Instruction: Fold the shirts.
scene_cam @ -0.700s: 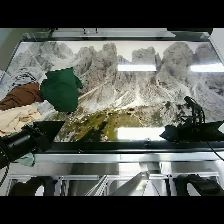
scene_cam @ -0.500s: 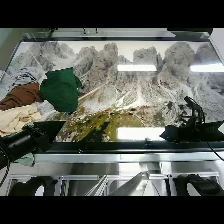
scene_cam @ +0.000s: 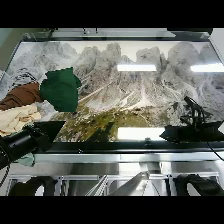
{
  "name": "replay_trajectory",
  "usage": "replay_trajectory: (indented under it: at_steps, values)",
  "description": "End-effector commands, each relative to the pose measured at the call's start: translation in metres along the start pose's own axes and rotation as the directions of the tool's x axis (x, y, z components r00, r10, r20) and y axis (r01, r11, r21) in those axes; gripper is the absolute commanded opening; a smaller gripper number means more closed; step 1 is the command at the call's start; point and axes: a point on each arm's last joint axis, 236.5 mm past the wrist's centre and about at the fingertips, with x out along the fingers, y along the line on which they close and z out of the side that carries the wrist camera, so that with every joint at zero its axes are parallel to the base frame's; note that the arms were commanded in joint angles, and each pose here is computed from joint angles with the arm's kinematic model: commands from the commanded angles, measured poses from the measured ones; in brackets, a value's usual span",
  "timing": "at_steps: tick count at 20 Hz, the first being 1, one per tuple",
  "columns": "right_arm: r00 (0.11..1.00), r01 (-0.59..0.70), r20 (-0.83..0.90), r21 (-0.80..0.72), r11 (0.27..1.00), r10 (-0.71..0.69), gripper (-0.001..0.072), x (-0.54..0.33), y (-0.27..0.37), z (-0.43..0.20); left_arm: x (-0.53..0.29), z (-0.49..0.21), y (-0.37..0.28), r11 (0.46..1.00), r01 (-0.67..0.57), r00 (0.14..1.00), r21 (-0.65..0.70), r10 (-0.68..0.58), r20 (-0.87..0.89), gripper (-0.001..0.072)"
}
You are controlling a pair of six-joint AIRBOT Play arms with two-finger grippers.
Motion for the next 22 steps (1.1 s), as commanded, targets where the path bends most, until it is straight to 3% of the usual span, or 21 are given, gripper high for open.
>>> replay_trajectory:
  at_steps: [1,7,10,11,12,13,15,18,22]
  values:
    - [1.000,0.000,-0.002,0.001,1.000,0.000,0.0022,0.000,0.000,0.000,0.000,0.001,0.000,1.000,0.000,1.000,-0.001,0.000,0.005,0.0014]
    - [0.999,-0.022,0.025,0.009,1.000,0.022,0.0022,0.001,0.005,0.006,-0.001,0.021,0.008,0.999,-0.038,0.996,0.029,0.035,0.088,0.0014]
    - [0.996,-0.045,0.074,0.024,0.999,0.043,0.0050,0.002,0.009,0.021,-0.005,0.050,0.086,0.934,-0.338,0.940,0.112,0.330,0.091,0.0025]
    - [0.994,-0.059,0.090,0.042,0.997,0.055,0.0313,0.004,0.011,0.026,-0.006,0.065,0.116,0.897,-0.426,0.904,0.116,0.420,0.078,0.0110]
    - [0.993,-0.070,0.103,0.051,0.996,0.065,0.0641,0.005,0.013,0.031,-0.007,0.083,0.151,0.856,-0.507,0.862,0.097,0.503,0.060,0.0458]
    - [0.992,-0.074,0.111,0.060,0.995,0.067,0.0708,0.007,0.012,0.035,-0.008,0.096,0.185,0.828,-0.559,0.829,0.044,0.558,0.026,0.0711]
    - [0.993,-0.069,0.099,0.073,0.995,0.062,0.0708,0.012,0.009,0.036,-0.004,0.104,0.256,0.782,-0.616,0.788,-0.098,0.608,-0.100,0.0705]
    - [0.996,-0.060,0.067,0.094,0.994,0.054,0.0708,0.020,0.005,0.035,0.025,0.082,0.327,0.758,-0.573,0.814,-0.311,0.482,-0.324,0.0705]
    - [0.996,-0.056,0.072,0.104,0.993,0.049,0.0708,0.024,0.002,0.039,0.082,0.038,0.364,0.791,-0.509,0.806,-0.340,0.299,-0.511,0.0688]
